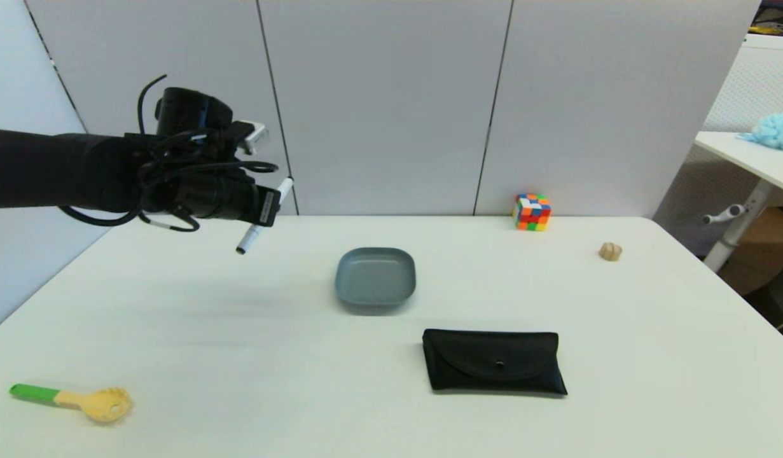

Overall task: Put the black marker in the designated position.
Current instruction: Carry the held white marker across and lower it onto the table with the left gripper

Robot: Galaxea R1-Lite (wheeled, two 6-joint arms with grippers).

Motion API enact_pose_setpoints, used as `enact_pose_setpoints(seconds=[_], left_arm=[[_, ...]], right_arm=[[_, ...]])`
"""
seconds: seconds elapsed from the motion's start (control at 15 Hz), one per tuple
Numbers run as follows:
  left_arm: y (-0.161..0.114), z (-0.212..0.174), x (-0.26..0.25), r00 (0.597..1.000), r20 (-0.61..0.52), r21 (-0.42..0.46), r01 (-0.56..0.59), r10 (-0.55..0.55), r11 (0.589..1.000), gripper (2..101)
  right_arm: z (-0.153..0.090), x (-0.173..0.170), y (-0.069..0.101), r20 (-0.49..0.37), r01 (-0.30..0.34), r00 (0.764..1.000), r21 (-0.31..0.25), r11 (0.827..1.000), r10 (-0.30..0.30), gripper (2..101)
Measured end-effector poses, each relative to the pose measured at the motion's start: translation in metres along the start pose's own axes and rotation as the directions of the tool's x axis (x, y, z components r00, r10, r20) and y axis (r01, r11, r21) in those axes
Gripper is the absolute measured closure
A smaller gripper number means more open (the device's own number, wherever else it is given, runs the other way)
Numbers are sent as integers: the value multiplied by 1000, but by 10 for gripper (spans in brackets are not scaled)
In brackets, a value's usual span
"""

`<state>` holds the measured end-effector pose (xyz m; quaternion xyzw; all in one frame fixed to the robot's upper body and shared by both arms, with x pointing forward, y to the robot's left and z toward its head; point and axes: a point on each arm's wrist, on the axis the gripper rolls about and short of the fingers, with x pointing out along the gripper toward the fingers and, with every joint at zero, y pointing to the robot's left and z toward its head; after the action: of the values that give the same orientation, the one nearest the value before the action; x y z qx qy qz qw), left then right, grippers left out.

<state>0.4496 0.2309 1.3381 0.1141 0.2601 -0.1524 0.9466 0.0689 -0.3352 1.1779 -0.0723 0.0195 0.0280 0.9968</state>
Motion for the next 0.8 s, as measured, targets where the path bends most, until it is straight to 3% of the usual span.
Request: enact_pose_setpoints(seconds=[0.27, 0.53, 0.67, 0.8], left_arm=[[-20, 33, 25, 996, 75, 288, 34, -58, 957, 914], [-31, 42, 63, 964, 116, 561, 134, -238, 817, 914], [-37, 38, 82, 944, 97, 632, 188, -317, 752, 914], [-47, 32, 95, 920, 76, 648, 248, -385, 720, 914]], right_arm=[[0, 0, 0, 0, 0, 1000, 0, 1000, 0, 43], [0, 0, 0, 0, 0, 1000, 0, 1000, 0, 43], [0, 0, 0, 0, 0, 1000, 0, 1000, 0, 43], [0, 0, 0, 0, 0, 1000, 0, 1000, 0, 43]])
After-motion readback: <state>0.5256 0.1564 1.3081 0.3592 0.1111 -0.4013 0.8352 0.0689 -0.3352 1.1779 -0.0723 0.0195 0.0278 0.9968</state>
